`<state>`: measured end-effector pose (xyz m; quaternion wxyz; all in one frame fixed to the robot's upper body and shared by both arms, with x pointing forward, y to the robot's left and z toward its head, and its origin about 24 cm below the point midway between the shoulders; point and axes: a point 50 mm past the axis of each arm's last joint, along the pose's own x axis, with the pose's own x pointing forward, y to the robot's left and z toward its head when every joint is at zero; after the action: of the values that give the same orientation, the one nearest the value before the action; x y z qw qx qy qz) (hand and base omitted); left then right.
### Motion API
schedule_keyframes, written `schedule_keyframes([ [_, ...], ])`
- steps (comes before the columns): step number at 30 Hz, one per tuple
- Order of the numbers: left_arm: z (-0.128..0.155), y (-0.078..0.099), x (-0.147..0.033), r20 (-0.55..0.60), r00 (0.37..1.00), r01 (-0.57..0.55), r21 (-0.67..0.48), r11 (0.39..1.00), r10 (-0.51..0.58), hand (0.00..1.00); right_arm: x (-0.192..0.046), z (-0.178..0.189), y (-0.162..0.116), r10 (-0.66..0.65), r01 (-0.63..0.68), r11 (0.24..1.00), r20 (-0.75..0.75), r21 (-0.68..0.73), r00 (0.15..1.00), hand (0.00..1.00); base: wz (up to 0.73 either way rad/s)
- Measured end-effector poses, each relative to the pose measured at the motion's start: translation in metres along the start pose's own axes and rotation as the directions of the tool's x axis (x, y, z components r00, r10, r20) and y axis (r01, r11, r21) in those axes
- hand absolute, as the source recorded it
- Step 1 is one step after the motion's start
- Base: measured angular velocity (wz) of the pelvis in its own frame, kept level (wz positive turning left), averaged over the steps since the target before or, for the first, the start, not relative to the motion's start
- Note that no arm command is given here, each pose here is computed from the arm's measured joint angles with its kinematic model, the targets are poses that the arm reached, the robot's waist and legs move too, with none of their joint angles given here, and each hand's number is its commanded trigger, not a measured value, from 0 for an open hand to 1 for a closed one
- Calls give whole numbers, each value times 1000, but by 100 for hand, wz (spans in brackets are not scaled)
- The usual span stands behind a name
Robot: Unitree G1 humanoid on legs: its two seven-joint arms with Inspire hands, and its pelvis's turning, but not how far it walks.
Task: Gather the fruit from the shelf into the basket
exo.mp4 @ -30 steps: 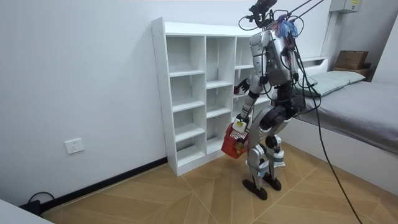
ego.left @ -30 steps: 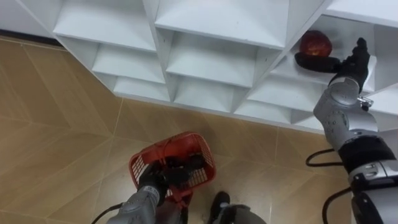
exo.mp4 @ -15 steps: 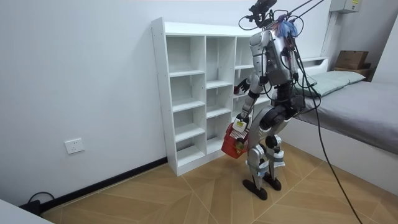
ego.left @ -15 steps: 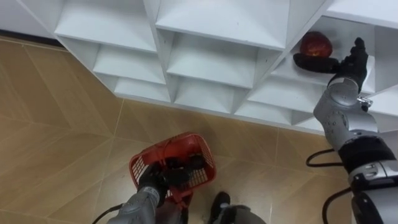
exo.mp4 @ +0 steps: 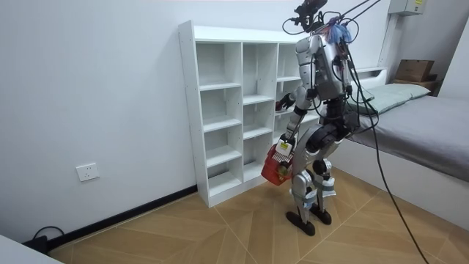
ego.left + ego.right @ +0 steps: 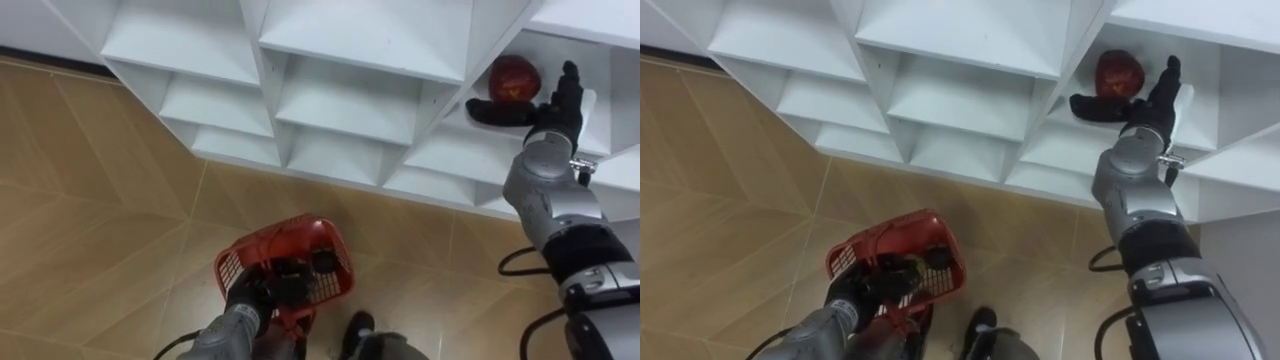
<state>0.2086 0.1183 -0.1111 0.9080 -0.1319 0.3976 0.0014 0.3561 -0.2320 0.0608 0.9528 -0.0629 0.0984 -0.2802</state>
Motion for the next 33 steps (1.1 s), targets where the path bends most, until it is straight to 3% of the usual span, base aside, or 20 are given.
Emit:
schedule_keyframes([
  [14, -4, -7, 0, -15, 999, 34, 40, 999, -33, 100, -5, 1, 10, 13, -7, 995, 59, -101, 998, 0, 0],
  [15, -4, -7, -1, -16, 999, 34, 40, 999, -33, 100, -5, 1, 11, 12, -6, 995, 59, -101, 998, 44, 0],
  [16, -4, -7, -1, -16, 999, 34, 40, 999, -33, 100, -5, 1, 11, 12, -6, 995, 59, -101, 998, 67, 0],
  [17, -5, -7, -1, -17, 999, 34, 40, 999, -34, 100, -5, 1, 11, 12, -6, 995, 59, -101, 998, 100, 0],
  [33, -4, -7, 0, -14, 999, 31, 42, 999, -31, 100, -6, 5, 8, -39, 52, 991, 103, -121, 994, 100, 0],
])
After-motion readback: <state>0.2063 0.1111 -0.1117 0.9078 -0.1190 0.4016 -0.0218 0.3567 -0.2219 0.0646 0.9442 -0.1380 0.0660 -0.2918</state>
